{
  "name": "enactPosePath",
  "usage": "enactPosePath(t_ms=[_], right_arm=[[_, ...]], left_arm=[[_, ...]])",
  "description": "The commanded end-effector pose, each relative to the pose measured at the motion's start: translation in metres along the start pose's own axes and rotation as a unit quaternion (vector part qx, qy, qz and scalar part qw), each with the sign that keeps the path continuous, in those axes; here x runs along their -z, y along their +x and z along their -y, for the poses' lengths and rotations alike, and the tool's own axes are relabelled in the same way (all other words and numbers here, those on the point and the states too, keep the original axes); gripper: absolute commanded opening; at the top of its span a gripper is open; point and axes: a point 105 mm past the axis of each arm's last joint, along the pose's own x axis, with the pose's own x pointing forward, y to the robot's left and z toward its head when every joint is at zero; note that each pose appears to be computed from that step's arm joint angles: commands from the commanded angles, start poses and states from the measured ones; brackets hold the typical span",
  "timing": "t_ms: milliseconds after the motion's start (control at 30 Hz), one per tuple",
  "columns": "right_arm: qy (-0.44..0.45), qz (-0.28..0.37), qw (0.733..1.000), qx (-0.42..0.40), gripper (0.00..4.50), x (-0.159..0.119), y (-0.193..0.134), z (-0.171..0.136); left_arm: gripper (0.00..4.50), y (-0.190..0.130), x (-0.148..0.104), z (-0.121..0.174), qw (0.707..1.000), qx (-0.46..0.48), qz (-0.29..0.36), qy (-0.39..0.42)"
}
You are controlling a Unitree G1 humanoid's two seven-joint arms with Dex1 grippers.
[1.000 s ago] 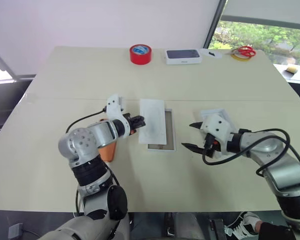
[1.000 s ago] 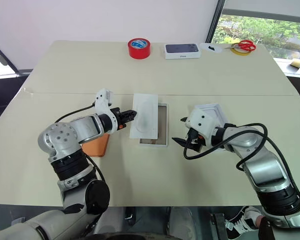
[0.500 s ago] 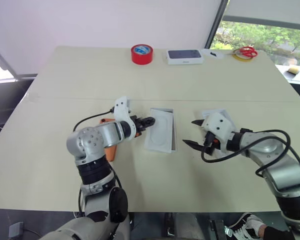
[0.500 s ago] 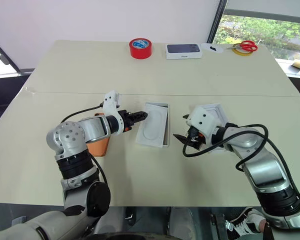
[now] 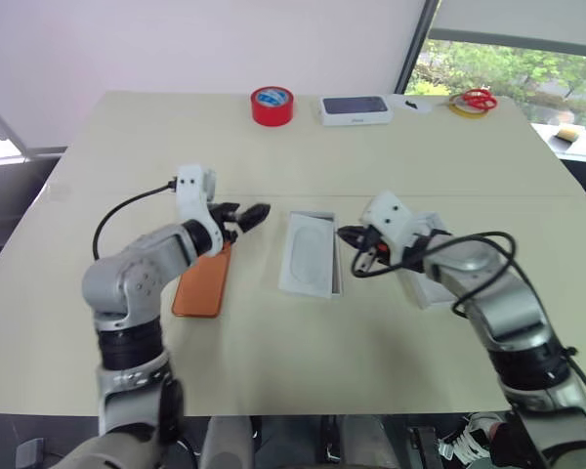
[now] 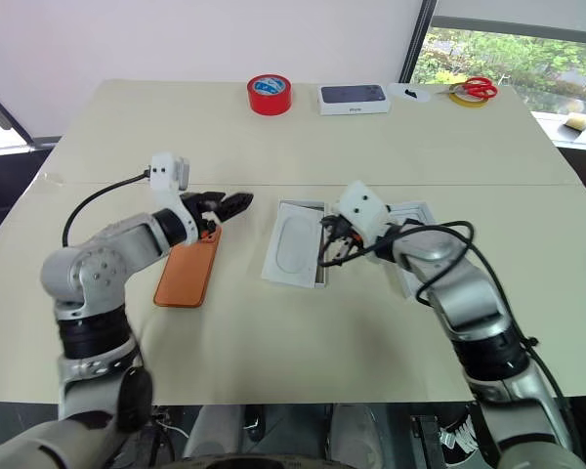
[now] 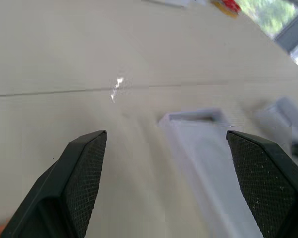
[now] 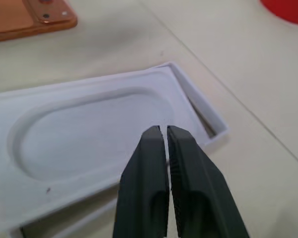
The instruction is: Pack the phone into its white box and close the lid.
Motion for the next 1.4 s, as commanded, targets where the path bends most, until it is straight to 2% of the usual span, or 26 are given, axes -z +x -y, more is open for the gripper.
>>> enactPosePath(t_ms=[33,100,467,633,900,1033,1067,1100,1167,1267,1300,1400], right_arm=[[-0.014,-0.014,1.000,0.015,0.04,-0.006,0.018,0.001],[-0.003,-0.024,0.999,0.022,0.04,-0.005,0.030,0.002],[0.003,-0.067,0.996,0.053,0.04,0.007,0.058,0.015],[-0.030,-0.067,0.994,0.085,0.04,0.007,0.061,0.026],[-0.059,-0.038,0.996,0.062,0.04,-0.001,0.058,0.014],[-0.066,0.017,0.997,0.019,0.04,-0.024,0.049,-0.005],[-0.068,0.034,0.997,-0.001,0.04,-0.031,0.046,-0.014],[-0.071,0.047,0.996,-0.019,0.00,-0.037,0.045,-0.025],[-0.074,0.058,0.995,-0.045,0.00,-0.045,0.046,-0.042],[-0.071,0.057,0.993,-0.070,0.00,-0.049,0.054,-0.059],[-0.076,0.044,0.993,-0.078,0.00,-0.047,0.058,-0.064],[-0.089,0.025,0.991,-0.101,0.00,-0.043,0.067,-0.076]], left_arm=[[4.05,-0.015,0.001,0.012,0.992,0.070,-0.001,0.104],[4.05,-0.026,0.014,0.013,0.984,0.098,-0.027,0.143],[4.05,-0.063,0.030,0.012,0.974,0.157,-0.067,0.147],[4.05,-0.065,0.035,0.012,0.975,0.154,-0.071,0.146],[4.05,-0.064,0.035,0.014,0.977,0.150,-0.063,0.138],[4.05,-0.064,0.025,-0.002,0.988,0.100,-0.042,0.108],[4.05,-0.066,0.019,-0.012,0.994,0.075,-0.030,0.077],[4.28,-0.070,0.013,-0.024,0.998,0.040,-0.016,0.053],[4.28,-0.082,0.008,-0.047,0.999,-0.027,-0.006,0.019],[4.28,-0.100,0.013,-0.065,0.995,-0.098,-0.031,0.010],[4.28,-0.107,0.022,-0.075,0.989,-0.135,-0.062,-0.001],[4.28,-0.119,0.034,-0.080,0.981,-0.157,-0.102,-0.052]])
